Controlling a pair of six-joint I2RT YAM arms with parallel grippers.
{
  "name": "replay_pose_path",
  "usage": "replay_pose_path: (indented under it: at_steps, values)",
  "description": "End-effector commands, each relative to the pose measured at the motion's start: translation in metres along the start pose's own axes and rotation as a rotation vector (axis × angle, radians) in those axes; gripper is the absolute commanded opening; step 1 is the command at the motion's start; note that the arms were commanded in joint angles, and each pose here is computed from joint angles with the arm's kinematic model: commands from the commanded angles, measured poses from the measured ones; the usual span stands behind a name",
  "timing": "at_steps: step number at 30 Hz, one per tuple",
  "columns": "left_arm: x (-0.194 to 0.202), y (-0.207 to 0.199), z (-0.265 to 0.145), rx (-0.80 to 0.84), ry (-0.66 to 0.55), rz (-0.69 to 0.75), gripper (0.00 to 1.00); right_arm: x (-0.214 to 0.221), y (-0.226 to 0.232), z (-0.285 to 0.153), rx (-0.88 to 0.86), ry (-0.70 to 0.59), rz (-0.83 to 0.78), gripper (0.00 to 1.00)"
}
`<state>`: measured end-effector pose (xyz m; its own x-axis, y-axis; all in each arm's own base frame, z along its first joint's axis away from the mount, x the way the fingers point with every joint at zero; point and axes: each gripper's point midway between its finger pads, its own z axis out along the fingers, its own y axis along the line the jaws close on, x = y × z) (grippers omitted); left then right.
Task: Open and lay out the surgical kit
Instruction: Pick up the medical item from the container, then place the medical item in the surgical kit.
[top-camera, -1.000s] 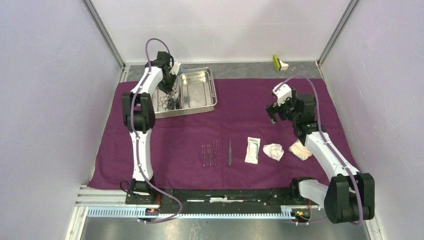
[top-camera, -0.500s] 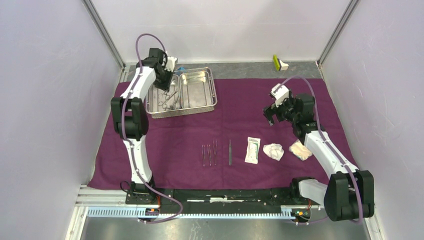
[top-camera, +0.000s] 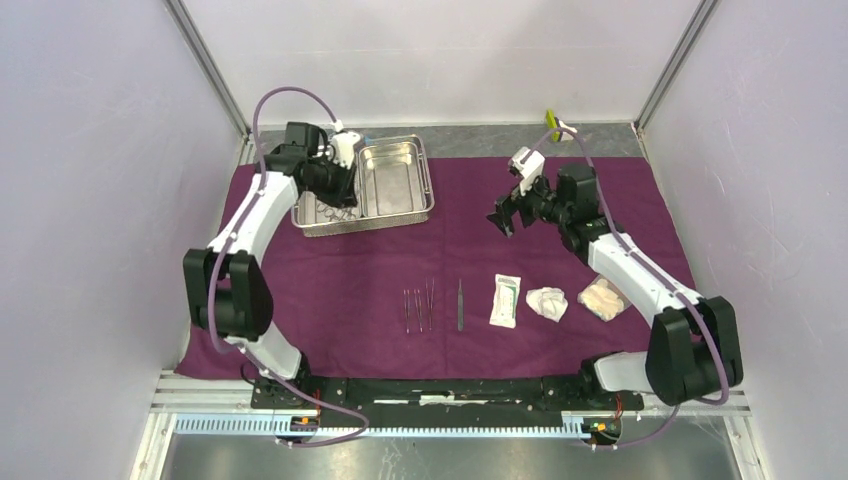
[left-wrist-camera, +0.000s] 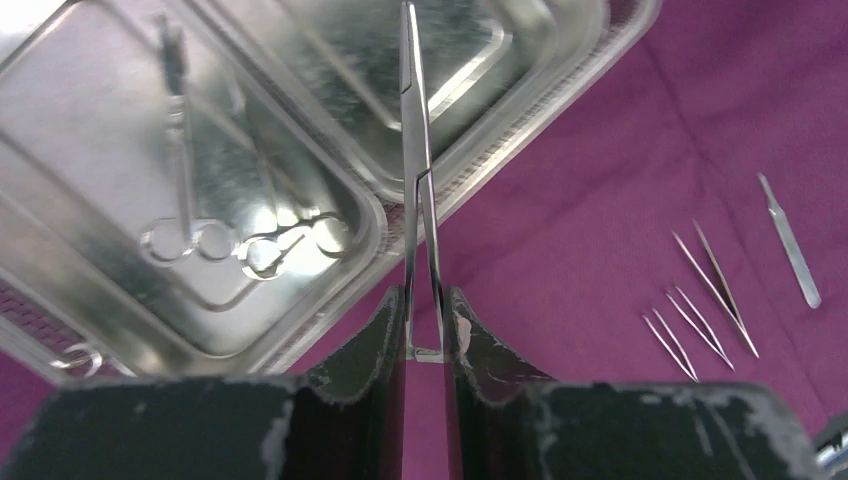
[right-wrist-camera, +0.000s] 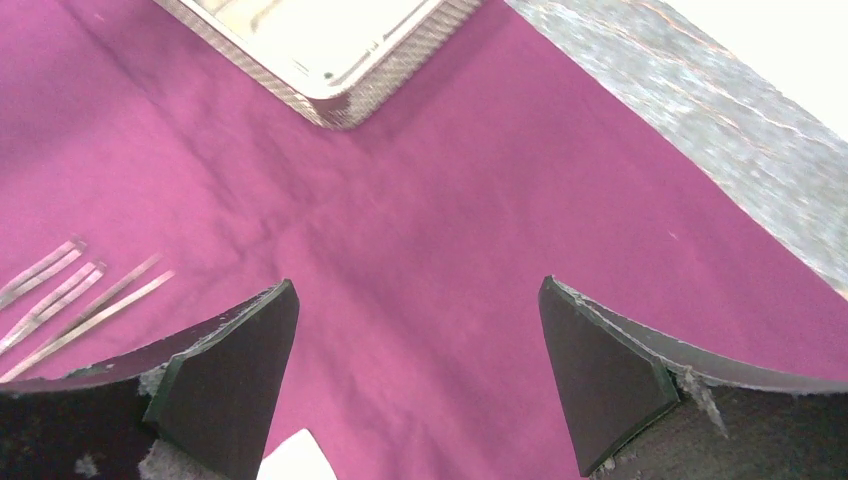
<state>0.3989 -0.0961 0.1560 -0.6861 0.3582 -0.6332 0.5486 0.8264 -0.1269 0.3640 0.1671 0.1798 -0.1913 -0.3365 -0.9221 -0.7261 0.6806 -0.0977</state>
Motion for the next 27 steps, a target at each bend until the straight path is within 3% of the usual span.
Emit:
replay_pose_path:
  at_steps: [1, 10, 27]
  values:
    - [-0.018, -0.058, -0.017, 0.119, -0.129, 0.195, 0.02, -0.047, 0.028, 0.021, -0.134, -0.125, 0.088, 0.98]
    - [0.010, -0.137, -0.011, 0.226, -0.099, 0.381, 0.02, -0.070, 0.084, 0.047, -0.378, -0.191, 0.283, 0.98]
    - [0.021, -0.177, 0.001, 0.182, -0.101, 0.540, 0.02, -0.047, 0.122, 0.060, -0.569, -0.170, 0.540, 0.84]
